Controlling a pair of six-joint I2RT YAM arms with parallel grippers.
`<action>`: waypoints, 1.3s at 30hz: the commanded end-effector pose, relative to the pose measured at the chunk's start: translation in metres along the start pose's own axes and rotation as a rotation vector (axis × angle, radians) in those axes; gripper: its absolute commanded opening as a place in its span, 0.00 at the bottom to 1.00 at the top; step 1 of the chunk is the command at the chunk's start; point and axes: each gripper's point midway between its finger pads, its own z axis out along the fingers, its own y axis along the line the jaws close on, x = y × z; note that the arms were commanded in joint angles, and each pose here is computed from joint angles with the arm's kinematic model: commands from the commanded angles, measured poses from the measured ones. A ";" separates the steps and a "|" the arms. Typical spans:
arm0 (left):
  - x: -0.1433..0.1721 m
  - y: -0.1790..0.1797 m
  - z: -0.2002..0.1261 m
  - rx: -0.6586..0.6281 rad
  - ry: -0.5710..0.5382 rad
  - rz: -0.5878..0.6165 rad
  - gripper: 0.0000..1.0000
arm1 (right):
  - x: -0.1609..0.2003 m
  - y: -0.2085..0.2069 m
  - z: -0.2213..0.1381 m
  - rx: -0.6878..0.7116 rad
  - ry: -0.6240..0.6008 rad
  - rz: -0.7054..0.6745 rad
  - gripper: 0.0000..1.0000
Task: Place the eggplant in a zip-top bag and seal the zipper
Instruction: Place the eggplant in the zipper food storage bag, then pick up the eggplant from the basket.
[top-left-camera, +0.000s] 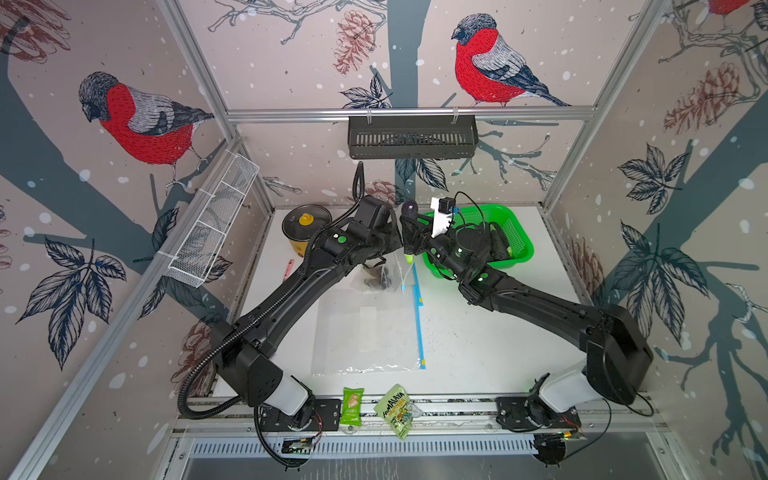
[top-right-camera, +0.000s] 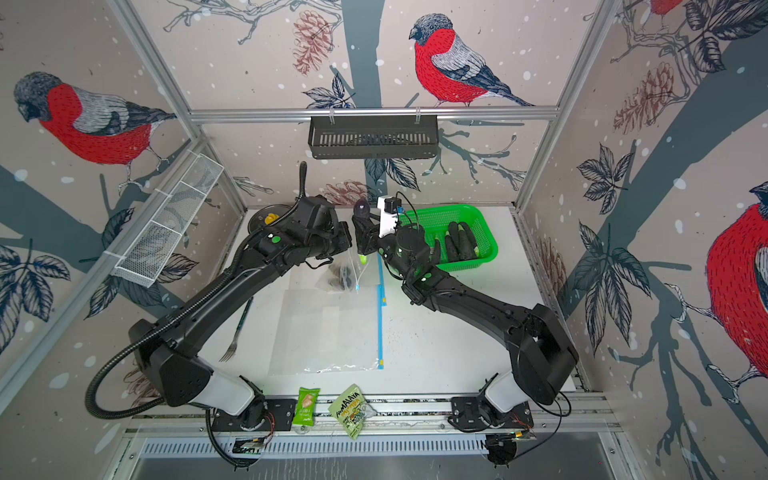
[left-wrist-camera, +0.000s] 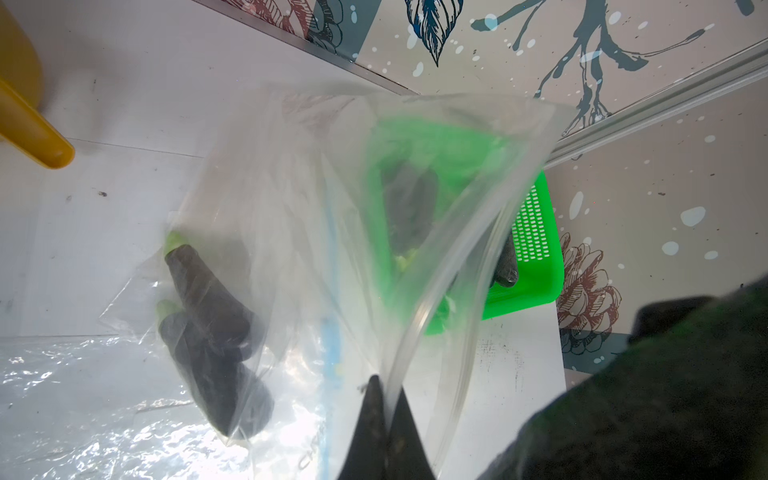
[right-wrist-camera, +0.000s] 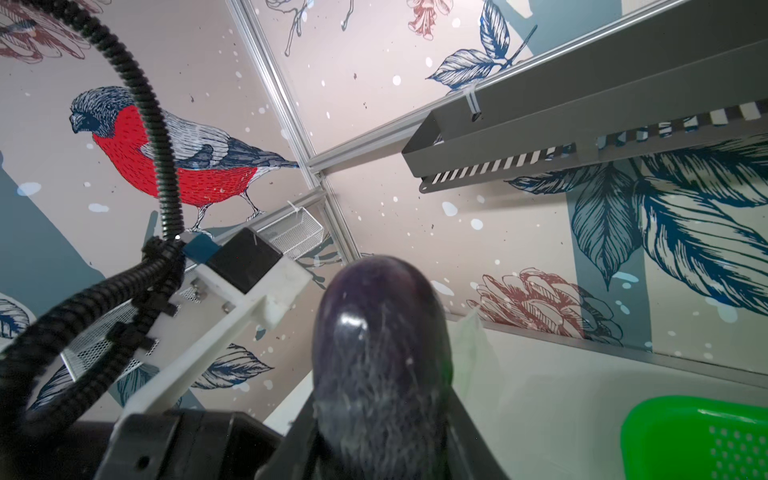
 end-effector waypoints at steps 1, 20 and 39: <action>-0.013 -0.010 -0.005 0.047 -0.053 -0.022 0.00 | -0.011 -0.004 0.003 0.039 -0.095 0.027 0.31; -0.017 -0.009 -0.007 0.051 -0.068 -0.023 0.00 | 0.037 -0.029 0.005 0.110 -0.014 0.039 0.60; -0.021 -0.006 -0.005 0.050 -0.073 -0.027 0.00 | 0.072 -0.281 -0.040 0.533 0.502 0.141 0.77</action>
